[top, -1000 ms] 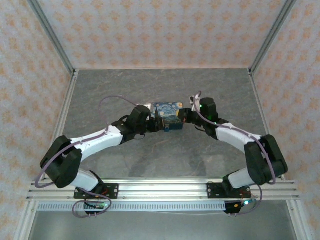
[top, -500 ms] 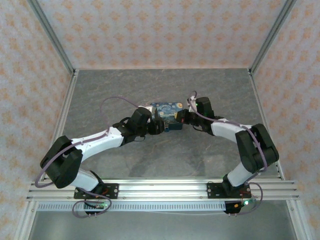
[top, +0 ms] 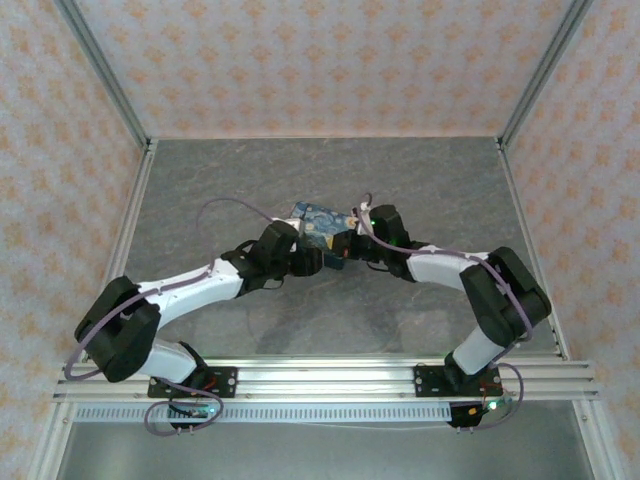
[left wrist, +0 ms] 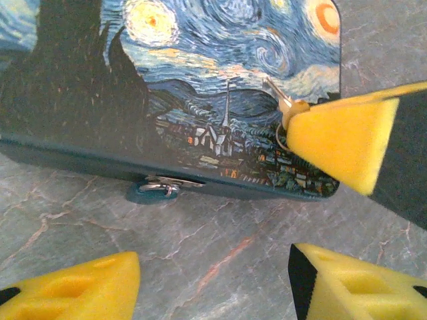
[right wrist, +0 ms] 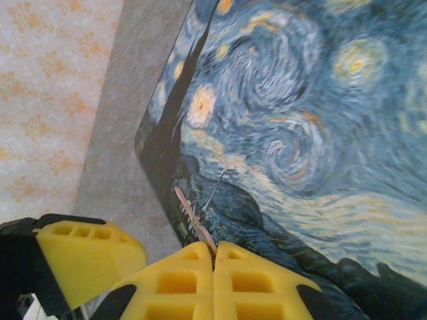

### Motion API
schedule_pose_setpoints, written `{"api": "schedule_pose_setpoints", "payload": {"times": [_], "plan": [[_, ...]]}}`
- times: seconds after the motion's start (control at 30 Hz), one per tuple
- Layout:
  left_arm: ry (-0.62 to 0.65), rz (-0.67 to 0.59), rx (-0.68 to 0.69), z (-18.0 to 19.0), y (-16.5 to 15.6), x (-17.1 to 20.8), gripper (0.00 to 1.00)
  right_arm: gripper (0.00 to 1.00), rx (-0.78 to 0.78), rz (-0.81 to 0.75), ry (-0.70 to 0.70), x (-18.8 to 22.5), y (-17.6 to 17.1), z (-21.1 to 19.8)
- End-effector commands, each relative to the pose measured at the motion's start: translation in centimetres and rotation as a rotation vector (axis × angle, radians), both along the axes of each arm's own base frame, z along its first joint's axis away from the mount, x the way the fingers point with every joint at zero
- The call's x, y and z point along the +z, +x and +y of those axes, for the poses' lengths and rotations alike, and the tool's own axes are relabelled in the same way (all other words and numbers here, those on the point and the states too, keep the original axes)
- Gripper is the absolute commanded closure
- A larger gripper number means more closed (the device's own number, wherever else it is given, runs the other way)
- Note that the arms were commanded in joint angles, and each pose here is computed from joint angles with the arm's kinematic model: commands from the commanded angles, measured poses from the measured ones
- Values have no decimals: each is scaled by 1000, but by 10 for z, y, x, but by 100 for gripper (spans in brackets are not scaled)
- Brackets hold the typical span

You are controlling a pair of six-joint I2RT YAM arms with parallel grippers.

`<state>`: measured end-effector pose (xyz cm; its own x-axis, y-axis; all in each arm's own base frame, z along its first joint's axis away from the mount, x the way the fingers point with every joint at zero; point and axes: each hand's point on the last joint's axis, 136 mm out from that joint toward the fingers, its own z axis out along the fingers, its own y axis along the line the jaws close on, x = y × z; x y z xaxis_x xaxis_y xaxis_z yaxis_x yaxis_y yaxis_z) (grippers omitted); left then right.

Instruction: Unlock a padlock with a key

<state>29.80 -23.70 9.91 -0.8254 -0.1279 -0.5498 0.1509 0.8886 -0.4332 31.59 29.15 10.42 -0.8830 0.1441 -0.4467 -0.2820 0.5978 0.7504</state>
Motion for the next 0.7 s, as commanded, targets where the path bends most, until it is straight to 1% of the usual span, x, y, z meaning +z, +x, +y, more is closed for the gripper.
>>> {"api": "schedule_pose_setpoints", "payload": {"times": [0.0,0.07,0.13,0.23,0.43,0.67], "plan": [[87,-17,11,18,-7,-5,36,100,14,94,-2,-13,-14,5],[106,-16,21,24,-8,-8,33,100,18,65,-6,1,-9,6],[128,-26,2,29,-9,-12,31,100,23,30,-17,14,-3,7],[122,-25,-3,35,-9,-18,28,100,22,5,-8,25,11,10],[65,-38,-43,36,-4,-27,25,100,15,-16,24,30,39,21],[51,-69,-105,30,2,-31,24,100,14,-9,17,22,65,34]]}}
